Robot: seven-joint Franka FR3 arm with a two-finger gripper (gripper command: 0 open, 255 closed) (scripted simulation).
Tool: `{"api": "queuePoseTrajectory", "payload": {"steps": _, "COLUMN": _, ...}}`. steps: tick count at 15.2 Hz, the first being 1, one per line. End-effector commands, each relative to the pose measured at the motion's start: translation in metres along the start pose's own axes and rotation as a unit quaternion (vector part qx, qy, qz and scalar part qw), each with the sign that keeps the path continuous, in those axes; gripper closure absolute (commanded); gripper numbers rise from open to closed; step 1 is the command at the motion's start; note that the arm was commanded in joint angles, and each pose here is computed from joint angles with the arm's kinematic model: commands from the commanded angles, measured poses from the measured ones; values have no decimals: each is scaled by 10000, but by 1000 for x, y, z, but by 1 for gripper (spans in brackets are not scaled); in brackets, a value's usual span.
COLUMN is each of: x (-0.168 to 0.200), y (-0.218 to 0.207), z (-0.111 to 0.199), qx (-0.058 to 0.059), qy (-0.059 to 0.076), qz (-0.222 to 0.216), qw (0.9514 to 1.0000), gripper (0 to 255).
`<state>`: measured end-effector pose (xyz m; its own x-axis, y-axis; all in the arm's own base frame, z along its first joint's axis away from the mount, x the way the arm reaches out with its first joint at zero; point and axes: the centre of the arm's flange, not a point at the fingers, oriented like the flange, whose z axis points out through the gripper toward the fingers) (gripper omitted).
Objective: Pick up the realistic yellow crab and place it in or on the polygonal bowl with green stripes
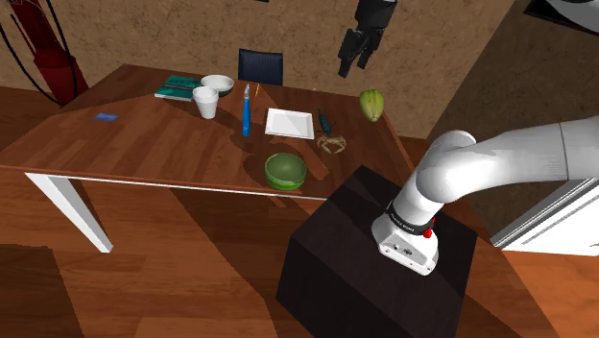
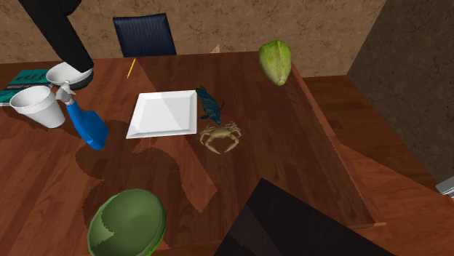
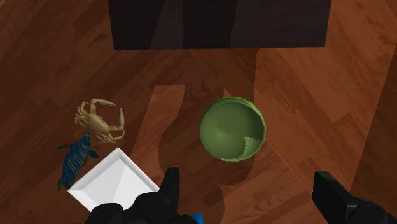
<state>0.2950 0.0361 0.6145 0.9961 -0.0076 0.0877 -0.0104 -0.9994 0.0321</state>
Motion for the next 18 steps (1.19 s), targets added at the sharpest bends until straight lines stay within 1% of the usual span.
{"api": "queuePoseTrajectory", "payload": {"steps": 1, "x": 0, "y": 0, "z": 0, "qx": 0, "qy": 0, "qz": 0, "qw": 10000, "gripper": 0}}
{"api": "queuePoseTrajectory", "payload": {"steps": 5, "x": 9, "y": 16, "z": 48, "qx": -82, "qy": 120, "qz": 326, "qw": 9994, "gripper": 0}}
{"api": "queuePoseTrajectory", "payload": {"steps": 9, "x": 17, "y": 33, "z": 96, "qx": -164, "qy": 239, "qz": 651, "qw": 9975, "gripper": 0}}
{"api": "queuePoseTrajectory", "payload": {"steps": 13, "x": 26, "y": 51, "z": 143, "qx": -246, "qy": 359, "qz": 975, "qw": 9943, "gripper": 0}}
{"api": "queuePoseTrajectory", "payload": {"steps": 18, "x": 36, "y": 76, "z": 201, "qx": -348, "qy": 507, "qz": 1379, "qw": 9885, "gripper": 0}}
